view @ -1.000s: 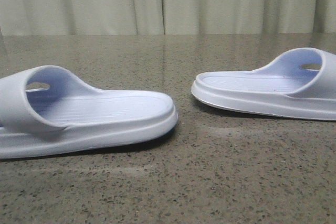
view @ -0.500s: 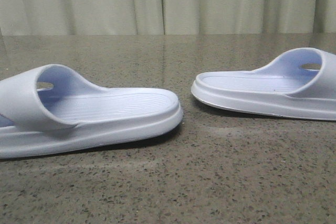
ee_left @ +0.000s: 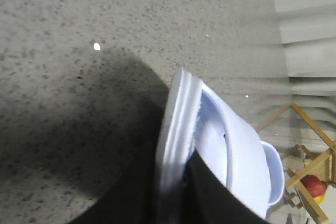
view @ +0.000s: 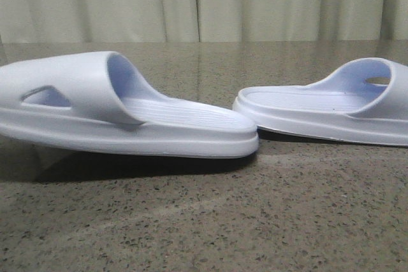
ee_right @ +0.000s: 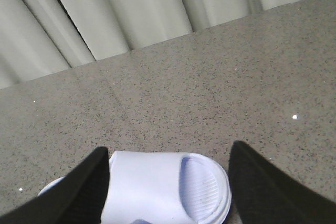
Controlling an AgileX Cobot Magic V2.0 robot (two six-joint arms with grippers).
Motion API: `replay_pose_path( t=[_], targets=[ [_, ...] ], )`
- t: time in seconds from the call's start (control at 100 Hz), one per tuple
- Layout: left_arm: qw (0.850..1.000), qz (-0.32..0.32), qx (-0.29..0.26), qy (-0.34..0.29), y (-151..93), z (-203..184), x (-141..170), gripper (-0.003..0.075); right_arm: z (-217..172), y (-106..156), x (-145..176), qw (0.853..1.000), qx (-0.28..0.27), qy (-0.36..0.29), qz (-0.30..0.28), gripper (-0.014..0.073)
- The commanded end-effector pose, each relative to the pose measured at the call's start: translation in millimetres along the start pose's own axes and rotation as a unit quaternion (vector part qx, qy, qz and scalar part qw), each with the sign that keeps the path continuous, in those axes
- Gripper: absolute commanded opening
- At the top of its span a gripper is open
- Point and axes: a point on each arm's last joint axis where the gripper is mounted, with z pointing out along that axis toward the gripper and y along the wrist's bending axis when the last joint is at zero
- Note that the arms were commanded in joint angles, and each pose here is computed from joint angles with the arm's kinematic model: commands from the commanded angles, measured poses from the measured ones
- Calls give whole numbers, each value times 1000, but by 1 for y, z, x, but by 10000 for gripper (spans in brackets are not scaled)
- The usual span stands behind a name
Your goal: Insert blue slippers together front up
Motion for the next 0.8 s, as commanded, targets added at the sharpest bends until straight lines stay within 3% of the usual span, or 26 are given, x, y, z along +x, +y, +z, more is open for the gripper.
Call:
replay_pose_path(
  t=[0.0, 0.32, 0.59, 0.79],
  targets=[
    [999, -4, 45, 7, -22, -5, -3, 17, -1, 3, -17, 999, -3, -51, -3, 417],
    [992, 37, 119, -26, -57, -33, -4, 16, 6, 0, -17, 999, 12, -36, -24, 414],
    [990, 43, 128, -31, -62, -36, -4, 16, 39, -5, -10, 999, 31, 37, -21, 414],
    [990, 43, 128, -31, -62, -36, -4, 16, 73, -16, 0, 992, 71, 102, 39, 414]
  ],
)
